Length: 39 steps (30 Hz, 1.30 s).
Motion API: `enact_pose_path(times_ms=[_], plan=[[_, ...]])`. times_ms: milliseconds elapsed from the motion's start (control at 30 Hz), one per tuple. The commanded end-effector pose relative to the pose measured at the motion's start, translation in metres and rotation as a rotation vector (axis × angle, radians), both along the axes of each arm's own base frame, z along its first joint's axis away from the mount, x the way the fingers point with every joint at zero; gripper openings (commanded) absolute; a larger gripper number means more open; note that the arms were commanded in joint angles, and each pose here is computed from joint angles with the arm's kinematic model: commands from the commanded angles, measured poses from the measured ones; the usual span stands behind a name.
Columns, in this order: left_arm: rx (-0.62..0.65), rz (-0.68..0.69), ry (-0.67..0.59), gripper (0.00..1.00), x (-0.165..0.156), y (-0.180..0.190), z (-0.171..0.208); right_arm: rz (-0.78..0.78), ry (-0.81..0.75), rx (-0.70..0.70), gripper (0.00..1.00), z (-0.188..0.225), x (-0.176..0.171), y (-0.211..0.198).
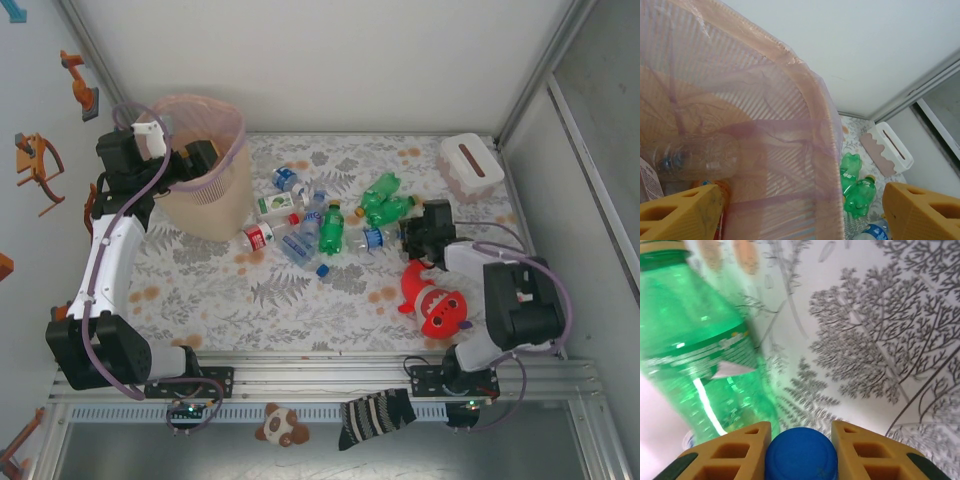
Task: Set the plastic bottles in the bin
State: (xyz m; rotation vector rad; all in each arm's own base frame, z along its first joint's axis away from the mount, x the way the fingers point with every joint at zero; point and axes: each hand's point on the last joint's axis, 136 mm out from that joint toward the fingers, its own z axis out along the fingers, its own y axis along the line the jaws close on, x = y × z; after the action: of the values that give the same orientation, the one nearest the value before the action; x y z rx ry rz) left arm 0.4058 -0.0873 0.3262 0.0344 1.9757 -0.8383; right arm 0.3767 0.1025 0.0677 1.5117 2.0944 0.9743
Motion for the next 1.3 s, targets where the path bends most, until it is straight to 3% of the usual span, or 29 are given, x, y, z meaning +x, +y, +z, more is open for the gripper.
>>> enact_pose_path(times_ms=[0, 200, 533, 900, 1267], plan=[[-0.008, -0.063, -0.045, 0.83, -0.006, -0.013, 0.009, 0.056, -0.094, -0.124, 0.27, 0.031, -0.003, -0.011], [-0.007, -0.15, -0.083, 0.83, -0.015, -0.03, 0.018, 0.271, -0.272, -0.346, 0.24, 0.086, -0.007, -0.006], [-0.013, -0.456, -0.246, 0.81, -0.058, -0.087, 0.047, 0.662, -0.763, -0.548, 0.19, 0.186, -0.021, 0.055], [-0.055, -0.814, -0.409, 0.87, -0.135, -0.148, 0.075, 0.96, -1.35, -0.517, 0.17, 0.298, -0.081, 0.121], [-0.053, -1.045, -0.451, 0.94, -0.192, -0.198, 0.069, 1.11, -1.684, -0.452, 0.14, 0.378, -0.146, 0.164]])
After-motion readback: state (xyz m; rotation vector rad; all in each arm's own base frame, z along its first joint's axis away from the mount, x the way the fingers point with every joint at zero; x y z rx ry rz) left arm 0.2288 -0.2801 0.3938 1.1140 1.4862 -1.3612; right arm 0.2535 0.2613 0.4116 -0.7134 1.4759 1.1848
